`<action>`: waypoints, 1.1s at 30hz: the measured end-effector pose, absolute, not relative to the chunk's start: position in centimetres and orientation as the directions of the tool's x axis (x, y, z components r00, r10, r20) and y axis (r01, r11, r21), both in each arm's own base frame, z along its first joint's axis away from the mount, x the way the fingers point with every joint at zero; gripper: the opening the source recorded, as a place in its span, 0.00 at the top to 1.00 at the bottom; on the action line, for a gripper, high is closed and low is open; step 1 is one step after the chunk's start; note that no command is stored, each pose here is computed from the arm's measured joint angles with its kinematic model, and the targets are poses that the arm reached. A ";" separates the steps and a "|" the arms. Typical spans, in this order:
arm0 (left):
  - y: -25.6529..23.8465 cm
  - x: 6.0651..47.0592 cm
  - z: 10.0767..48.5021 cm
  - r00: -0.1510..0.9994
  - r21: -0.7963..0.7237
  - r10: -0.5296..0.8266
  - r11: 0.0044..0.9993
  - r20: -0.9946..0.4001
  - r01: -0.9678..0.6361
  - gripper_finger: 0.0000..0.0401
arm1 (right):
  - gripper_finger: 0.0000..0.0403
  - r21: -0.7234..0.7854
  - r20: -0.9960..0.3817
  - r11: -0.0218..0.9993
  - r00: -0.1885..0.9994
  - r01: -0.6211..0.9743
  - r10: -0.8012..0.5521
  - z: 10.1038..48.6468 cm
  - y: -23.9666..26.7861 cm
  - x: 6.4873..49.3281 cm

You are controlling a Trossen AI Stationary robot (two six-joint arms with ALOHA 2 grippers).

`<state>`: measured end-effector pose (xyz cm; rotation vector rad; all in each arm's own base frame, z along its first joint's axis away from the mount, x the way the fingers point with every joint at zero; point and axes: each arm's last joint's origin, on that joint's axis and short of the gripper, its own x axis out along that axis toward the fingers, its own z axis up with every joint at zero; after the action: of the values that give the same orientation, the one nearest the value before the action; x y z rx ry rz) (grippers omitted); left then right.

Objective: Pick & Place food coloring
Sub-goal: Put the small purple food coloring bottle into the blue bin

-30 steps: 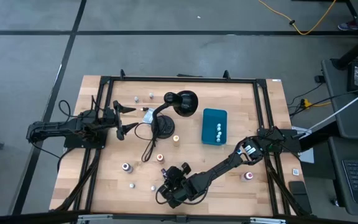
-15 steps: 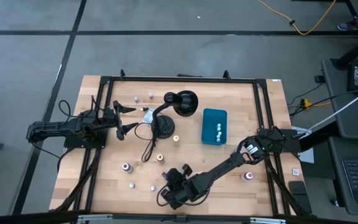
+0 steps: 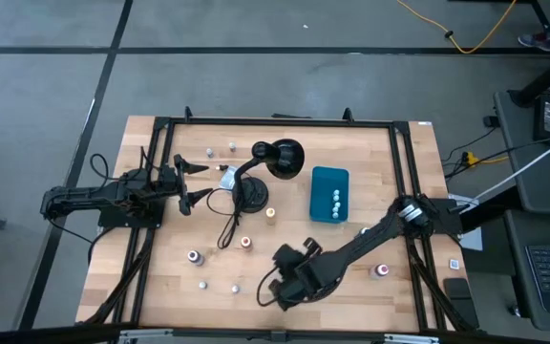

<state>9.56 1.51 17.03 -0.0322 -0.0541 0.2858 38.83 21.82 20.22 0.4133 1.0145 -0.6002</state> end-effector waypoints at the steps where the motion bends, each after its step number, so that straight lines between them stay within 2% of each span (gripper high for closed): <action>1: 1.5 9.6 17.0 0.958 -0.039 0.283 0.959 0.049 -0.281 0.14 | 0.84 0.044 -0.888 0.764 0.375 0.644 -0.265 20.9 21.5 38.5; 7: 1.5 9.6 17.0 0.958 -0.039 0.283 0.959 0.049 -0.281 0.14 | 0.83 -0.002 -0.929 0.732 0.270 0.681 -0.254 25.3 19.0 36.0; 18: 1.5 9.6 17.0 0.958 -0.039 0.283 0.959 0.049 -0.281 0.14 | 0.83 -0.058 -0.977 0.613 0.080 0.788 -0.196 31.8 12.8 31.7; 26: 1.5 9.6 17.0 0.958 -0.040 0.283 0.959 0.049 -0.281 0.14 | 0.84 0.023 -0.985 0.570 0.116 0.821 -0.128 34.7 6.9 30.9; 33: 1.5 9.6 17.0 0.958 -0.039 0.283 0.959 0.049 -0.281 0.14 | 0.84 0.051 -0.994 0.528 0.096 0.848 -0.059 35.0 1.1 31.3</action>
<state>9.56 1.51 17.03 -0.0322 -0.0541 0.2858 31.34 1.10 34.99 0.7749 1.3070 -0.7822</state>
